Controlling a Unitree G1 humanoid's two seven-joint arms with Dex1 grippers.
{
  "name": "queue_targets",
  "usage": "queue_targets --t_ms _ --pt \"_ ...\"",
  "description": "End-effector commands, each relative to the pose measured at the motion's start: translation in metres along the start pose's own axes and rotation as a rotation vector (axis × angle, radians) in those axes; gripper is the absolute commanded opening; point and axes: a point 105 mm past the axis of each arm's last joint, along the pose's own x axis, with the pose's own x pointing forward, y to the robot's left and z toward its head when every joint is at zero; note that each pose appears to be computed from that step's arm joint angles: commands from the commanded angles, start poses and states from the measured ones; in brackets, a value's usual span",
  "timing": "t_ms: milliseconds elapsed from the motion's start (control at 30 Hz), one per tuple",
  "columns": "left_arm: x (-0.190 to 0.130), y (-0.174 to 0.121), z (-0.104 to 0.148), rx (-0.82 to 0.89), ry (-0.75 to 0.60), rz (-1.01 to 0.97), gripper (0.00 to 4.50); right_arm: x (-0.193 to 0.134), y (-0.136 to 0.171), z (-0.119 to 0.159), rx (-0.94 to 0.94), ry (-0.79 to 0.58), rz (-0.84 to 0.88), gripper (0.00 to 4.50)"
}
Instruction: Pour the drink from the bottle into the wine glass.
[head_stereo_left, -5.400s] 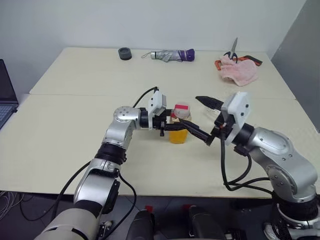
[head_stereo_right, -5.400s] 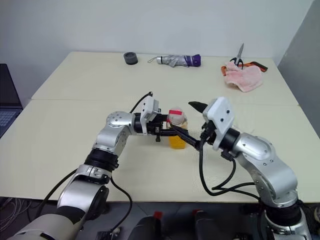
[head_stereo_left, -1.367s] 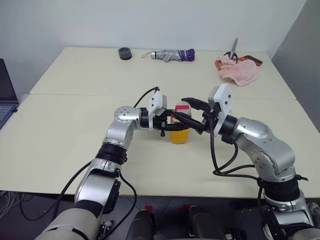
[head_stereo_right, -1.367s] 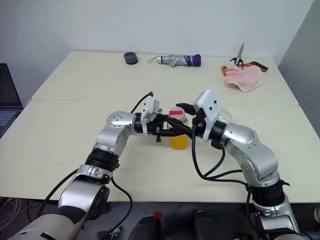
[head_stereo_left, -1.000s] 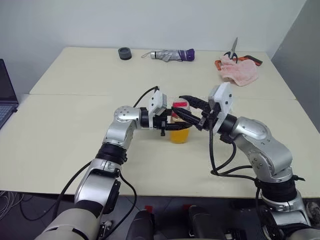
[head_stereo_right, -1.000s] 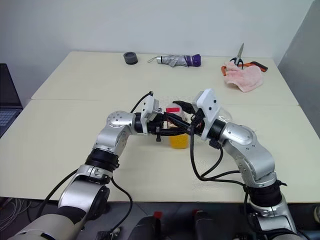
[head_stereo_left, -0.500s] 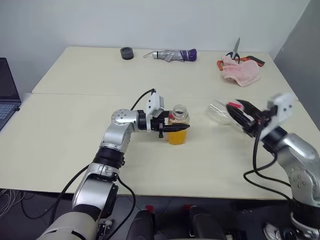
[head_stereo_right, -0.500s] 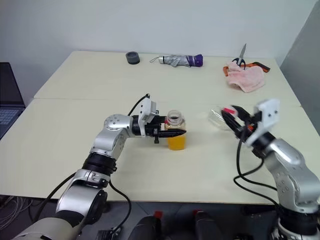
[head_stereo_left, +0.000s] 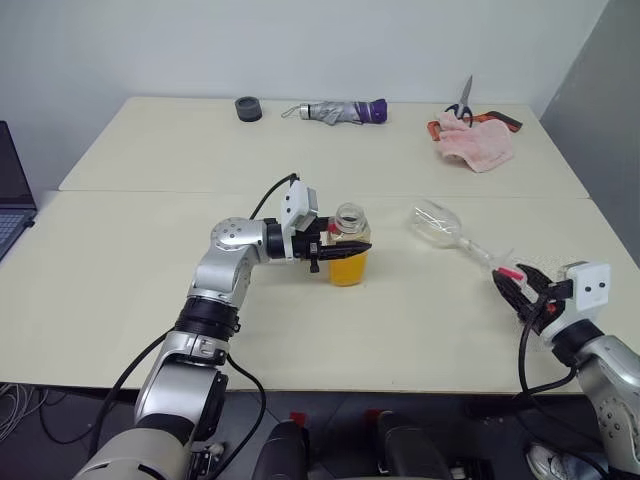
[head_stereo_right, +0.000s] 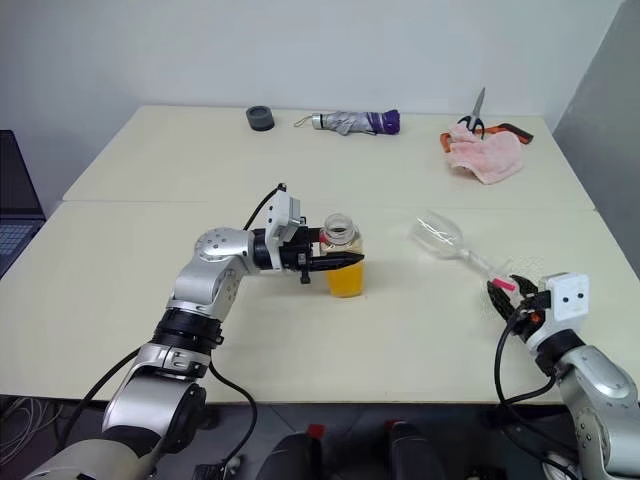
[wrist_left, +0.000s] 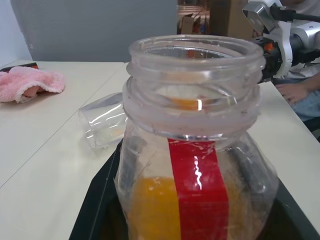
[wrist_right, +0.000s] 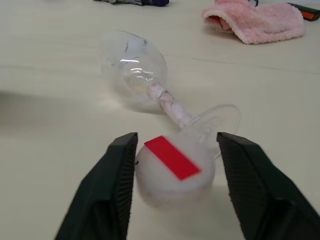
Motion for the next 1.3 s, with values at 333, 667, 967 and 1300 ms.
queue_targets --t_ms 333,667,967,1300 --pt "-0.048 0.036 0.025 0.052 -0.055 0.305 1.77 -0.003 0.064 0.062 -0.044 -0.096 0.396 4.50" --pt "-0.150 0.090 0.009 0.081 0.047 0.970 1.77 0.051 0.176 0.100 -0.143 -0.161 0.848 4.50" --pt "-0.203 0.102 0.000 0.041 0.063 1.251 1.76 0.092 0.227 0.096 -0.198 -0.158 0.912 4.50" --pt "-0.217 0.103 -0.018 -0.037 0.037 1.333 1.76 0.097 0.240 0.101 -0.224 -0.194 0.923 4.50"
